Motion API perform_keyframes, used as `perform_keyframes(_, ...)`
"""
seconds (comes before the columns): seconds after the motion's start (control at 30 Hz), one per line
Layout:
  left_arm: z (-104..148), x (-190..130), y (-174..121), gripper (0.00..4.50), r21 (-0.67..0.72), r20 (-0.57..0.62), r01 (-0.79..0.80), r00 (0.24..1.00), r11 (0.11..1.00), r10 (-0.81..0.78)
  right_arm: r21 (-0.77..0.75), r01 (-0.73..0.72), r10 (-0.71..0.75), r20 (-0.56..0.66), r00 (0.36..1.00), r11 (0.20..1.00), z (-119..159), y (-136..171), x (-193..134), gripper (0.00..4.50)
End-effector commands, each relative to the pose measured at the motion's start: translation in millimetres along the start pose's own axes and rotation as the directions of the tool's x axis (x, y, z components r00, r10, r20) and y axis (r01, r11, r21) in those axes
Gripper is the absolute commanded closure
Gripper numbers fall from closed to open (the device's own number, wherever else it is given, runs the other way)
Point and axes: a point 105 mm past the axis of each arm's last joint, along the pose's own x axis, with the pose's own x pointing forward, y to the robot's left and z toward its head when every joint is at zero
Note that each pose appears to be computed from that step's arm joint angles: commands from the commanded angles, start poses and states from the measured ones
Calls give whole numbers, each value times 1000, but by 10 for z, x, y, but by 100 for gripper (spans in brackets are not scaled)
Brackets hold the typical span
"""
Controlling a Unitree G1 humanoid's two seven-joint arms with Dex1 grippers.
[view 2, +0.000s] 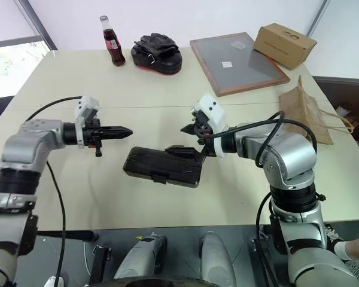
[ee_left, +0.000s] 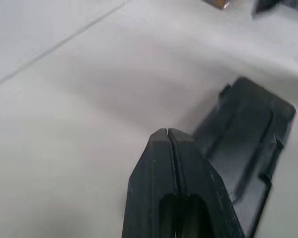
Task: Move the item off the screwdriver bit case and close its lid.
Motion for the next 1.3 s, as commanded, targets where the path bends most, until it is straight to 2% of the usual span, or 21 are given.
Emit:
perform_keyframes(0.03, 71, 190, 21, 450, 65, -37, 67, 997, 996, -65, 32, -119, 119, -9, 993, 992, -7, 269, 73, 5)
perform_keyframes(0.2, -17, 423, 86, 450, 103, -127, 129, 985, 986, -116, 120, -219, 228, -66, 971, 968, -202, 527, 189, 5)
perform_keyframes(0.3, -59, 535, 123, 450, 119, -163, 144, 979, 982, -124, 148, -225, 242, -106, 965, 963, -355, 599, 261, 90)
perform_keyframes(0.4, -47, 633, 130, 450, 144, -175, 154, 976, 978, -128, 101, -199, 212, -131, 968, 975, -401, 599, 291, 236)
perform_keyframes(0.53, -15, 736, 108, 450, 153, -164, 169, 976, 974, -143, 65, -119, 125, -91, 988, 991, -303, 450, 293, 236)
perform_keyframes(0.63, -14, 809, 82, 450, 155, -156, 176, 976, 972, -152, 95, -107, 113, -63, 992, 990, -252, 394, 261, 145)
perform_keyframes(0.67, -19, 831, 68, 450, 157, -155, 183, 975, 970, -158, 103, -96, 103, -64, 993, 990, -247, 374, 255, 97)
perform_keyframes(0.73, -24, 861, 45, 450, 160, -155, 194, 973, 968, -170, 111, -87, 94, -64, 994, 990, -242, 360, 248, 119)
perform_keyframes(0.77, -25, 875, 37, 450, 161, -154, 198, 973, 967, -174, 113, -90, 98, -64, 993, 989, -239, 367, 248, 144)
perform_keyframes(0.87, -27, 909, 11, 450, 167, -157, 212, 970, 963, -187, 126, -113, 123, -74, 990, 986, -261, 427, 257, 295)
perform_keyframes(0.93, -29, 927, -2, 450, 173, -162, 219, 968, 960, -192, 133, -132, 144, -83, 986, 982, -290, 475, 267, 416)
perform_keyframes(0.97, -30, 937, -7, 450, 174, -163, 221, 967, 960, -194, 140, -142, 156, -89, 984, 980, -310, 502, 279, 443)
perform_keyframes(1.13, -41, 979, -39, 450, 173, -168, 236, 964, 956, -208, 191, -170, 194, -115, 974, 967, -404, 591, 360, 443)
perform_keyframes(1.3, -122, 997, -68, 450, 166, -191, 255, 956, 953, -222, 293, -136, 192, -172, 966, 946, -668, 692, 599, 443)
